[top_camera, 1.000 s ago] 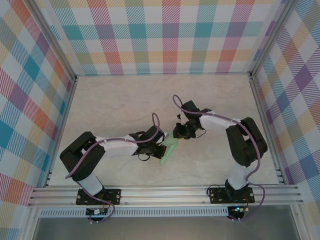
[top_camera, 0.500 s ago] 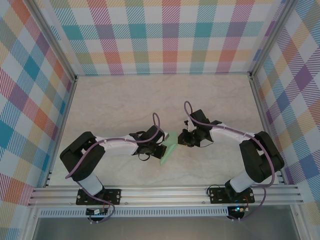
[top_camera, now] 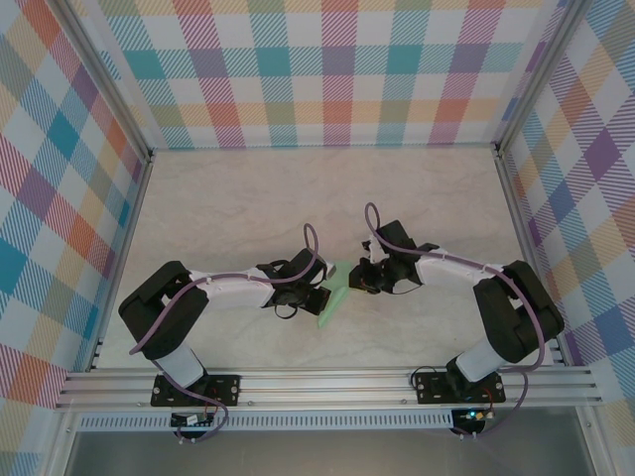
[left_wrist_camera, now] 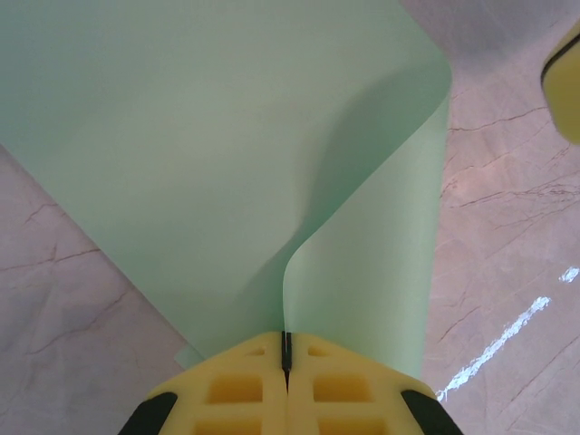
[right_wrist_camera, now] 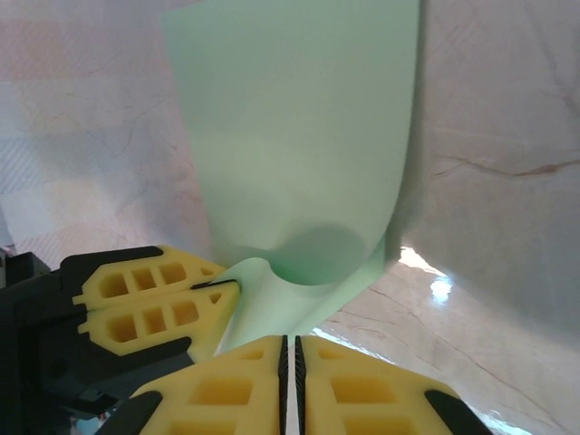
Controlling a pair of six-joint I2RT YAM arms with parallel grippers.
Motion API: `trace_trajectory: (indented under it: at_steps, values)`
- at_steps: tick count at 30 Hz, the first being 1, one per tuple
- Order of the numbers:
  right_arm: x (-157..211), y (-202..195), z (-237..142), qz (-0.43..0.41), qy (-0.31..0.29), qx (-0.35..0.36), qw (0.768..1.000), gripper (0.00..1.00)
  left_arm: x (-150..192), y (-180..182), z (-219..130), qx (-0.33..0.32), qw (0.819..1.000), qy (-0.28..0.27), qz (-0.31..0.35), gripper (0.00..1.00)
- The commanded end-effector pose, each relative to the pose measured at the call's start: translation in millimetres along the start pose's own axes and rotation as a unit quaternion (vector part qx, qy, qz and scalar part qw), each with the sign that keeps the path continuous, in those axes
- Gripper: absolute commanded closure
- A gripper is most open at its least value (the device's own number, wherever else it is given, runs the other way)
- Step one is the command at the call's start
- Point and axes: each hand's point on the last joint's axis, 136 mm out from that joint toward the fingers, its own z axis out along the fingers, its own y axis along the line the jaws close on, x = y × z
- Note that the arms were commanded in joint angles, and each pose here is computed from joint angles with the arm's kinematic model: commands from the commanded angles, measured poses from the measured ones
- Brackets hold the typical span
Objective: Fold a paper plane with a square sheet of paper (pick it up from the middle)
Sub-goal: Third fold the triangle at the center of the table.
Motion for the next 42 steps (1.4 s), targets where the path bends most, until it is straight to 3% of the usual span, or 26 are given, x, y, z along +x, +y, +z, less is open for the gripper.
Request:
trace_trajectory:
  at_steps: [1,24,42]
  values:
    - [6.7,14.3,5.0,0.003,0.015,-0.044,0.999,0.88,-6.0,4.7,-1.6,-0.006,1.0,-0.001,0.002,0.98]
    - [16.6,4.8,42.1,0.029,0.034,-0.04,0.998,0.91,-7.3,5.8,-3.1,-0.012,1.0,-0.002,0.002,0.98]
    - [18.9,-20.1,48.2,0.037,0.033,0.013,0.999,0.9,-15.8,2.4,-8.6,-0.009,1.0,-0.012,0.006,0.98]
